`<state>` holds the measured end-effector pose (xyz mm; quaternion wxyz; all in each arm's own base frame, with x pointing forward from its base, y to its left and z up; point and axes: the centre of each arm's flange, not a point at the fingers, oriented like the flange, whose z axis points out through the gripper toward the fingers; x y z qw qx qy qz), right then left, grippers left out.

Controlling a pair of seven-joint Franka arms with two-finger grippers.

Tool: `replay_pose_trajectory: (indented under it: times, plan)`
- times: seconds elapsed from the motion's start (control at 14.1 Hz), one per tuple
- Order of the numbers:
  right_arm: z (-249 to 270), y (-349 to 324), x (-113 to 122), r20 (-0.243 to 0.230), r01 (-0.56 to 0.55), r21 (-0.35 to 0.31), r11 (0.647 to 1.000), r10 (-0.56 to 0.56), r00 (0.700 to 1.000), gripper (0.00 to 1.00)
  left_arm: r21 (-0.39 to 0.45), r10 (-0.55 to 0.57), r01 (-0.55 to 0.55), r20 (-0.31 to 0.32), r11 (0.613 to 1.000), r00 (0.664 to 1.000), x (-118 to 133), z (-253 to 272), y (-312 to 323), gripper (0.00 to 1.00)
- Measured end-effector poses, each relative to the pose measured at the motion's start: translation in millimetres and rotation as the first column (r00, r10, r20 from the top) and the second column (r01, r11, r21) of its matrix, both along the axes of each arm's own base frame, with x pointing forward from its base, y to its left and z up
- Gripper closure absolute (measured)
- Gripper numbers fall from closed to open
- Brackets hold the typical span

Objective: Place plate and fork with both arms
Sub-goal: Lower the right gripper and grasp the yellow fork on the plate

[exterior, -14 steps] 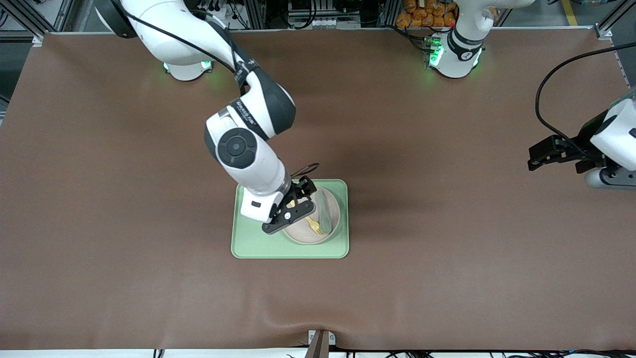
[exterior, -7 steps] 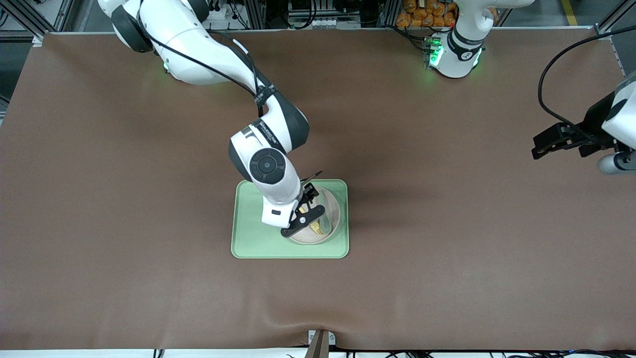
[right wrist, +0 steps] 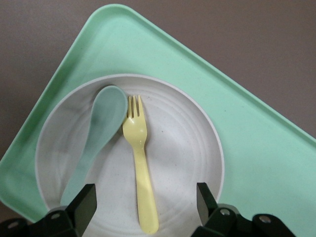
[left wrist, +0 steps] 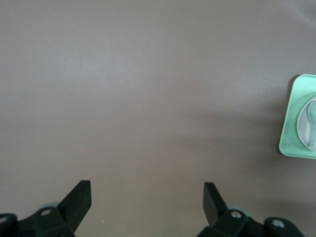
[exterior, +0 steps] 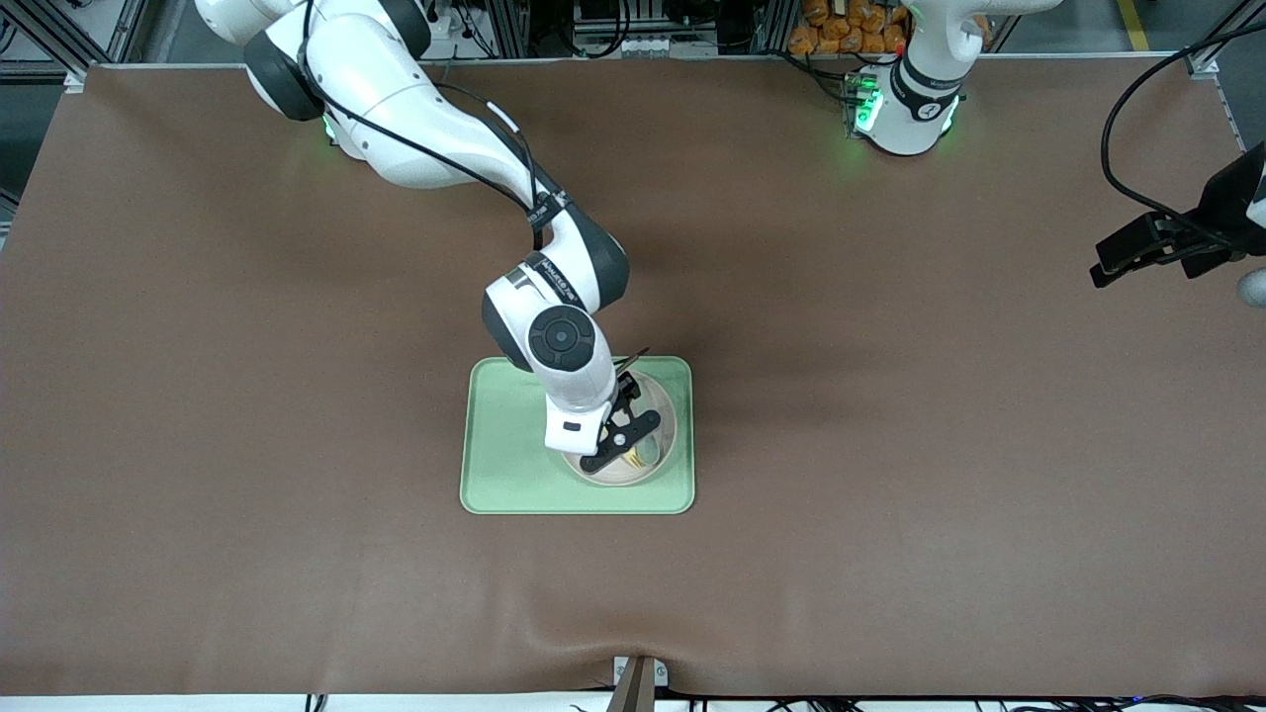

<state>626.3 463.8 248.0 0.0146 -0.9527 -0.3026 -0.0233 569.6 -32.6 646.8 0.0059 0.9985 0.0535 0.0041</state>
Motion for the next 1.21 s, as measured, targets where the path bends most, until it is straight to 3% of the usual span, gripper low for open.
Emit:
replay_pose_trajectory:
  times: [0.35, 0.71, 1.21]
  plan:
    - [-19.0, -0.5, -0.3, 0.022, -0.028, -0.043, 0.999, 0.029, 0.999, 0.14, 0.0, 0.003, -0.003, 0.004, 1.0, 1.0, 0.0, -1.8, 1.7, 0.0]
    - [-27.3, 1.2, -1.8, 0.022, -0.033, -0.046, 0.998, 0.034, 0.999, 0.22, 0.003, 0.01, -0.01, 0.001, 1.0, 1.0, 0.0, -3.8, 3.0, 0.0]
    - [-36.9, 1.5, -2.5, 0.021, -0.034, -0.047, 0.998, 0.035, 0.999, 0.26, 0.029, 0.016, -0.016, -0.004, 0.999, 1.0, -1.6, -5.8, 5.5, 0.0]
